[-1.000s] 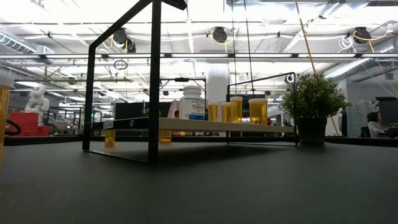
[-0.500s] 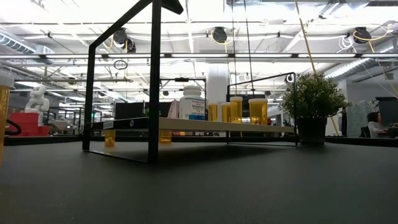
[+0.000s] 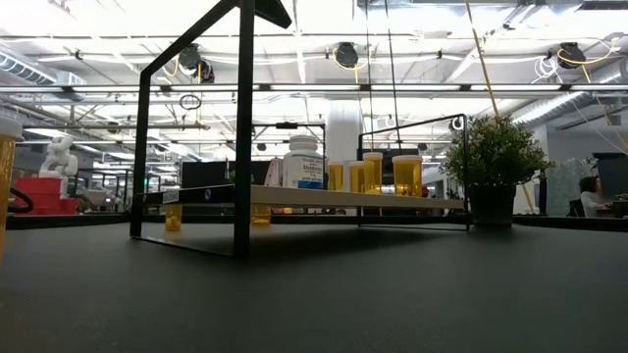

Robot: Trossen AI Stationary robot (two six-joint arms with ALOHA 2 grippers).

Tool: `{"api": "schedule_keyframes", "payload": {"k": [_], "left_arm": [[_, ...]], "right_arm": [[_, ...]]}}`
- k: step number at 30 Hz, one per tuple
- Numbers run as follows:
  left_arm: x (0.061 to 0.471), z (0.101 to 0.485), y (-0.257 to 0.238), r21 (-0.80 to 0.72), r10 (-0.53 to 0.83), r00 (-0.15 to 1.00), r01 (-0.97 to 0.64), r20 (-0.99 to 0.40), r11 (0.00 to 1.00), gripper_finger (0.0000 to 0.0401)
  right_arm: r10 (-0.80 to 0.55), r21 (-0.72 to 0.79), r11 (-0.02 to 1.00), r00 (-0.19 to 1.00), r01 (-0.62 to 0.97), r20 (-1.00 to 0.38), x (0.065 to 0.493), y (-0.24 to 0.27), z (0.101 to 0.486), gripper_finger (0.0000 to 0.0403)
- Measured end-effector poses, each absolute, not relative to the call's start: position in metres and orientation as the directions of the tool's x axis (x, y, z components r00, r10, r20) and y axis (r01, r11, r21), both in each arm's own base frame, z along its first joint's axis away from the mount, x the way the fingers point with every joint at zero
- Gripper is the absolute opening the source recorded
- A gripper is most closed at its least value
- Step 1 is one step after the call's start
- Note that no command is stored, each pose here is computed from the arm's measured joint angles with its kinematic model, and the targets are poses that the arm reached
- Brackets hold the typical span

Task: Pick and place medicine bottles onto shelf by color
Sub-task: Align the white pill bottle with the other white pill bottle on the shelf

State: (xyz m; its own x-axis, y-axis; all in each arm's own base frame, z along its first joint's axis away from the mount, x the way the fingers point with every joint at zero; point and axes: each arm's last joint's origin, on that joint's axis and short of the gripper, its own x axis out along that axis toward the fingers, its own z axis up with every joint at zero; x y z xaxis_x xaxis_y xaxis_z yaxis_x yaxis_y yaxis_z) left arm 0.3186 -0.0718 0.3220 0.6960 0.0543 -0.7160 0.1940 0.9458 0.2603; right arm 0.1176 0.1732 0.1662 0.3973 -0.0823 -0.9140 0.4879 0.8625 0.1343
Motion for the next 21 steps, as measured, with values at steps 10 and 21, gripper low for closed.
{"api": "schedule_keyframes", "payload": {"k": [10, 21], "left_arm": [[0.320, 0.322, -0.066, 0.256, 0.067, 0.696, 0.173, -0.715, 0.951, 0.0120], [0.319, 0.322, -0.066, 0.256, 0.068, 0.690, 0.175, -0.721, 0.951, 0.0120]], "right_arm": [[-0.128, 0.129, 0.848, 0.434, 0.514, -0.892, 0.118, 0.165, 0.155, 0.0308], [-0.120, 0.148, 0.845, 0.452, 0.514, -0.884, 0.129, 0.160, 0.152, 0.0209]]}}
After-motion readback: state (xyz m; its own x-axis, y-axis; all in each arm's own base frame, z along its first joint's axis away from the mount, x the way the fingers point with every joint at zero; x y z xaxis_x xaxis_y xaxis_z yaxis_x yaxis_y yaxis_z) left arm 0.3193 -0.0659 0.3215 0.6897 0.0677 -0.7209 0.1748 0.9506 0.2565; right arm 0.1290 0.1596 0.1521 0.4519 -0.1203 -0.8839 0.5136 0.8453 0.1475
